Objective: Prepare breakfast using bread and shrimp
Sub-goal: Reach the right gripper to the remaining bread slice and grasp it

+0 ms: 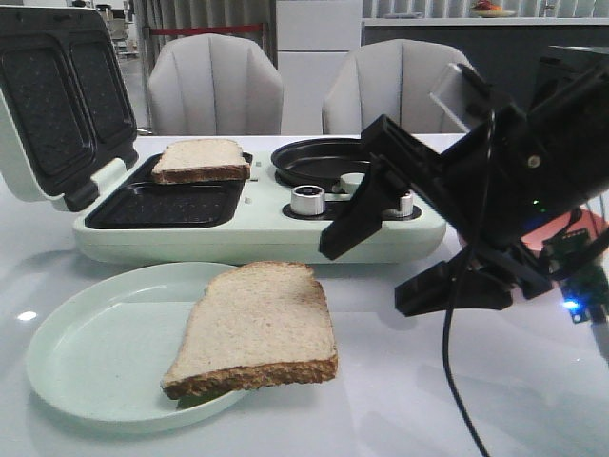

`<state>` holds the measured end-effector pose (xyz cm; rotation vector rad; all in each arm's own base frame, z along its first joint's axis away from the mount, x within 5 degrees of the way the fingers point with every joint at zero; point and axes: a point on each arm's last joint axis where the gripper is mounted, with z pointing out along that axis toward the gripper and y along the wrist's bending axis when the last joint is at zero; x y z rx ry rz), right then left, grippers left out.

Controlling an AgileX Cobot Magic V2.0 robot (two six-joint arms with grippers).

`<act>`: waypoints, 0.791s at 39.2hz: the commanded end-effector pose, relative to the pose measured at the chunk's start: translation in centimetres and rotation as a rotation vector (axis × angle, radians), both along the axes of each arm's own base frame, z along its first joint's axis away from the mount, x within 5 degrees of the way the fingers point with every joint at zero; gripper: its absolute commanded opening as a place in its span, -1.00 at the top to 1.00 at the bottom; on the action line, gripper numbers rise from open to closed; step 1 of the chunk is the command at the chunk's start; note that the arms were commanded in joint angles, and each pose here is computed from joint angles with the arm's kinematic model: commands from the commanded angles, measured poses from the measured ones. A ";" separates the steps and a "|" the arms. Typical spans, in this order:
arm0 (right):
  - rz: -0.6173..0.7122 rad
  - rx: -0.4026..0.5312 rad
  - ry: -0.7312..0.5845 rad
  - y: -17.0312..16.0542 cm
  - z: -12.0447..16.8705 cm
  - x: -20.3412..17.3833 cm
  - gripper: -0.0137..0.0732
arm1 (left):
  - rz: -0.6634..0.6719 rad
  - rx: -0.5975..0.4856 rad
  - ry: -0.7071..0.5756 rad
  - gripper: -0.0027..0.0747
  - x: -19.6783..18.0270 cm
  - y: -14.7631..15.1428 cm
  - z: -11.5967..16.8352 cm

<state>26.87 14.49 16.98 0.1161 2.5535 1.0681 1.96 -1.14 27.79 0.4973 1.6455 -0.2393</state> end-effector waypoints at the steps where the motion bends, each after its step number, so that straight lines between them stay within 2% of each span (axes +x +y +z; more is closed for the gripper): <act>1: 0.021 0.127 -0.077 1.0 1.0 0.9 -0.71 | 0.001 -0.070 -0.097 -0.39 -0.4 0.2 1.5; 12: 0.047 0.198 -0.062 1.9 -0.9 1.9 -0.71 | 0.001 -0.070 -0.097 -0.39 -0.4 0.2 1.5; 31: 0.101 0.207 -0.082 3.0 -1.1 2.3 -0.70 | 0.001 -0.070 -0.097 -0.39 -0.4 0.2 1.5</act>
